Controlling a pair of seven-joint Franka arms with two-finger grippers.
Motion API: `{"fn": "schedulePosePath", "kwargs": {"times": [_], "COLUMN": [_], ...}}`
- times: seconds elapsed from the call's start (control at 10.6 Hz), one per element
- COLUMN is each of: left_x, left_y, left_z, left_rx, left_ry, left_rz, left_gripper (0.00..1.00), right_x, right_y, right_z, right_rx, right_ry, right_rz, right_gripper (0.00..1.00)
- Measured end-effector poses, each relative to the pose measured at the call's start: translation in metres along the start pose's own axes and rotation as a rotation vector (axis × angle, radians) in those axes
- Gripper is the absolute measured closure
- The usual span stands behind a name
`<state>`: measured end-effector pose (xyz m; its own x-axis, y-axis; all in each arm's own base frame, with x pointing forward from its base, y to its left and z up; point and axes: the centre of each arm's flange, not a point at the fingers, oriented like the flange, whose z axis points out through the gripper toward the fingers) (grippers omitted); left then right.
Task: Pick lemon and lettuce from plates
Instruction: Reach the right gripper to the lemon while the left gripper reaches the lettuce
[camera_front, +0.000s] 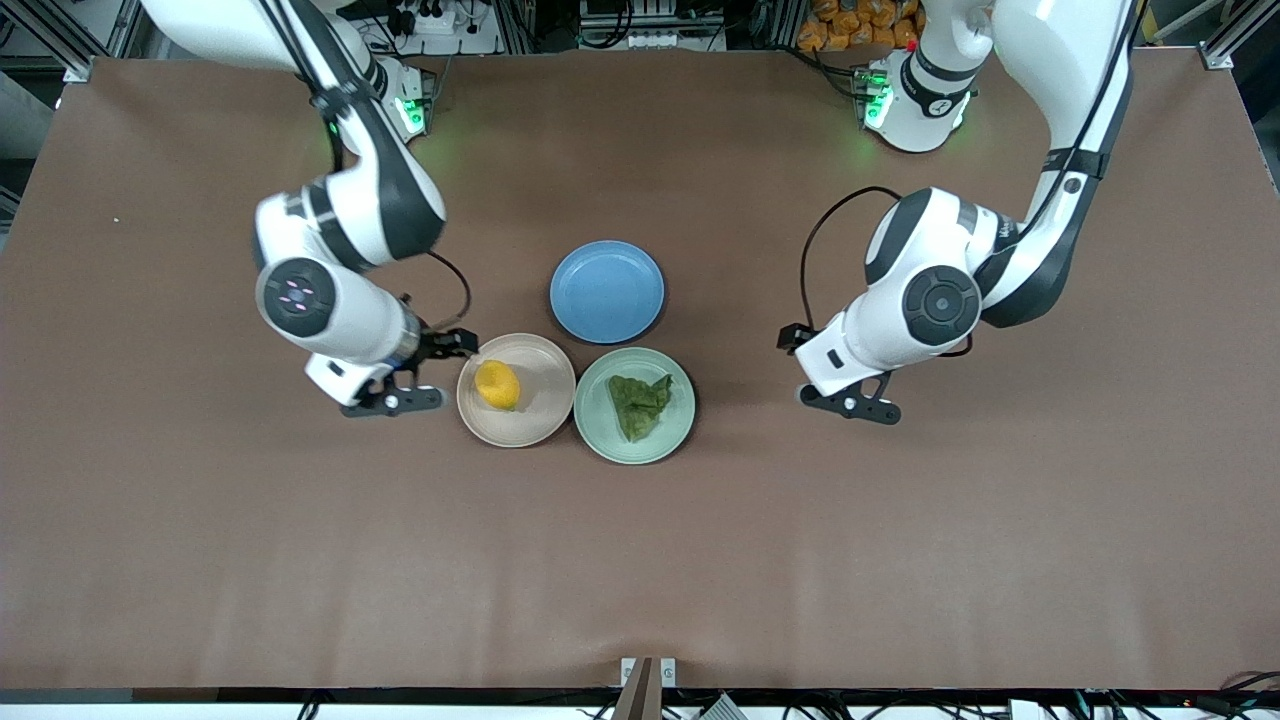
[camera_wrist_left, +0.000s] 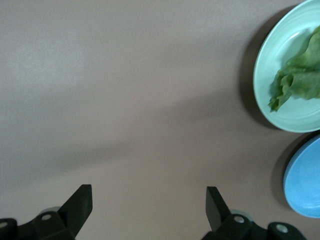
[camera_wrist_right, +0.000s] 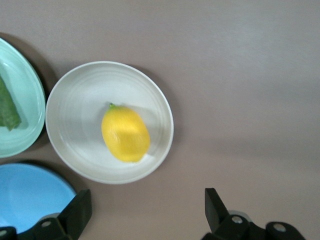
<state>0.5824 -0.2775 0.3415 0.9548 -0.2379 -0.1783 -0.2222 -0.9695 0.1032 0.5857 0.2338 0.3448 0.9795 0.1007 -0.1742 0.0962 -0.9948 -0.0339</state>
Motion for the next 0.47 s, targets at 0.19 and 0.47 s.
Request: {"fn": "schedulePosePath", "kwargs": {"times": [0.19, 0.47], "left_x": [0.010, 0.013], "left_y": [0.007, 0.015], "left_z": [0.009, 0.016], "left_rx": [0.010, 0.031], "left_ry": [-0.001, -0.004], "left_rz": [0.014, 0.034], "left_gripper": [0.00, 0.00], "right_x": [0.014, 0.025], "right_y": [-0.006, -0.016], "right_z": [0.035, 0.073], "right_rx": [-0.001, -0.005], "right_ry": [0.022, 0.037], "right_rz": [-0.002, -0.013], "right_gripper": [0.00, 0.00]}}
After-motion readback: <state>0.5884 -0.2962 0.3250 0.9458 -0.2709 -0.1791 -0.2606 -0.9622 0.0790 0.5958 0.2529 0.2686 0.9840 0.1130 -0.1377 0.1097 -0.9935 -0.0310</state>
